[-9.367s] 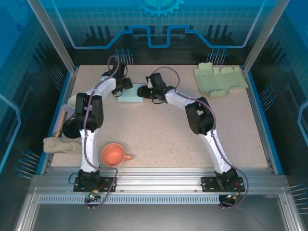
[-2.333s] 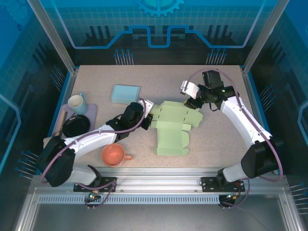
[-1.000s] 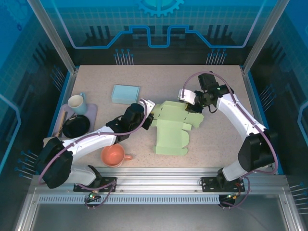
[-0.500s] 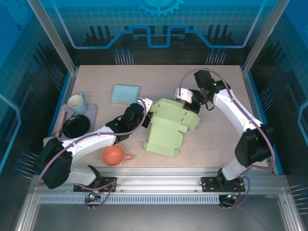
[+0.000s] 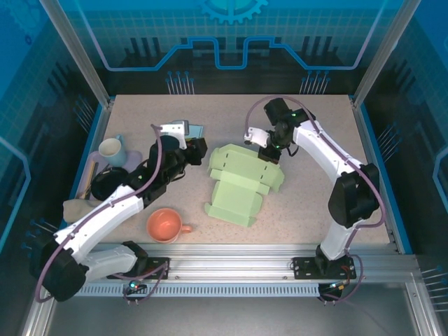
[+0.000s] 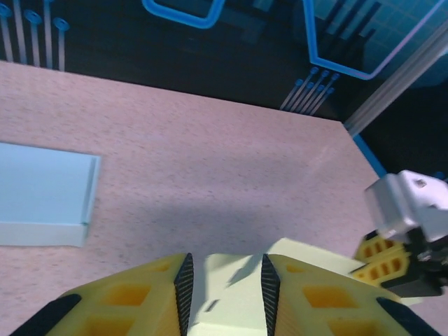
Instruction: Fold the paper box
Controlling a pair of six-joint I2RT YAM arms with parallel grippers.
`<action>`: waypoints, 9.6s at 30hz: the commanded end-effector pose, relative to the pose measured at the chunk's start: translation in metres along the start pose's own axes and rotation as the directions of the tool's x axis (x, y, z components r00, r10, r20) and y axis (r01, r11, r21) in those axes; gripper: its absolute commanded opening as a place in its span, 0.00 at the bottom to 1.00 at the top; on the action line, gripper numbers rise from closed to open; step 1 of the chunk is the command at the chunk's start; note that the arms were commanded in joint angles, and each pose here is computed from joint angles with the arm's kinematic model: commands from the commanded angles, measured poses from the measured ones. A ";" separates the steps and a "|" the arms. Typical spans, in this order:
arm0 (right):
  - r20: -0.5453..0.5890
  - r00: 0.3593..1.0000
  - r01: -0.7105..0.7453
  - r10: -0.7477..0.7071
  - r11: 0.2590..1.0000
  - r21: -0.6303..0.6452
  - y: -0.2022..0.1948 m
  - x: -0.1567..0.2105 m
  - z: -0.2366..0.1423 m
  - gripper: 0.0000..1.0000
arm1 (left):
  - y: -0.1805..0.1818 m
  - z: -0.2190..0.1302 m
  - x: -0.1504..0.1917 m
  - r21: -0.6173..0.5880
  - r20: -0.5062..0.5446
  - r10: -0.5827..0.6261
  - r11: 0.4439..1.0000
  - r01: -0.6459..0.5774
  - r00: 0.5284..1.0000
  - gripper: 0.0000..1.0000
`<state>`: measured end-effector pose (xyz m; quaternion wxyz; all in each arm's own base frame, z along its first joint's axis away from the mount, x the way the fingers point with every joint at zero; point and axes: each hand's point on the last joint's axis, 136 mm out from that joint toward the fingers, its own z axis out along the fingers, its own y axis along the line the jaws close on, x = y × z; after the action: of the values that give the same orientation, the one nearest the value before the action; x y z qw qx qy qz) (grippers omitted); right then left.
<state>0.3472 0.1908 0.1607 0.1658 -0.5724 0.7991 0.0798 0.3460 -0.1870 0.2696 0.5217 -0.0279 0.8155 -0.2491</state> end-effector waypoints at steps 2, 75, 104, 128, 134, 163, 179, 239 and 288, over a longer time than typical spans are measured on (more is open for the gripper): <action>-0.010 1.000 -0.018 0.018 1.000 -0.019 0.007 -0.006 -0.005 0.00 | -0.027 0.021 0.024 0.075 -0.133 -0.062 0.995 0.072 0.989 0.33; -0.001 0.998 -0.068 0.068 0.995 -0.076 -0.012 0.008 0.046 0.00 | 0.067 0.085 0.170 -0.133 -0.412 0.073 0.981 -0.140 0.908 0.90; -0.015 0.999 -0.037 0.040 0.988 0.153 -0.048 0.018 0.052 0.00 | 0.017 0.067 0.150 -0.008 -0.416 -0.002 1.000 -0.002 0.909 0.73; -0.169 0.745 0.456 -0.645 0.308 0.835 -0.037 -0.043 0.012 0.00 | 0.087 0.022 0.120 -0.174 -0.101 0.120 0.975 -0.136 0.988 0.52; -0.244 0.680 0.553 -0.691 0.266 0.789 -0.032 -0.037 0.042 0.00 | 0.092 0.030 0.131 -0.175 -0.108 0.162 0.968 -0.179 0.981 0.50; -0.244 0.647 0.542 -0.722 0.210 0.814 -0.029 -0.034 0.049 0.00 | 0.064 0.061 0.167 0.020 -0.227 0.231 0.972 -0.233 0.946 0.45; -0.247 0.659 0.545 -0.710 0.225 0.808 -0.032 -0.033 0.050 0.00 | 0.040 0.073 0.175 0.081 -0.234 0.243 0.970 -0.230 0.941 0.34; -0.127 0.695 0.511 -0.707 0.362 0.779 -0.028 -0.023 0.055 0.00 | 0.078 0.046 0.138 0.022 -0.092 0.231 0.973 -0.230 0.969 0.42; -0.135 0.681 0.537 -0.720 0.365 0.760 -0.023 -0.025 0.058 0.00 | 0.005 0.092 0.180 0.255 -0.210 0.309 0.933 -0.253 0.928 0.37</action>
<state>0.3875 0.2165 0.1155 0.4891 -0.6910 0.4550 -0.2761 0.3359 -0.2620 0.0758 0.4339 0.1869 0.8419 -0.2608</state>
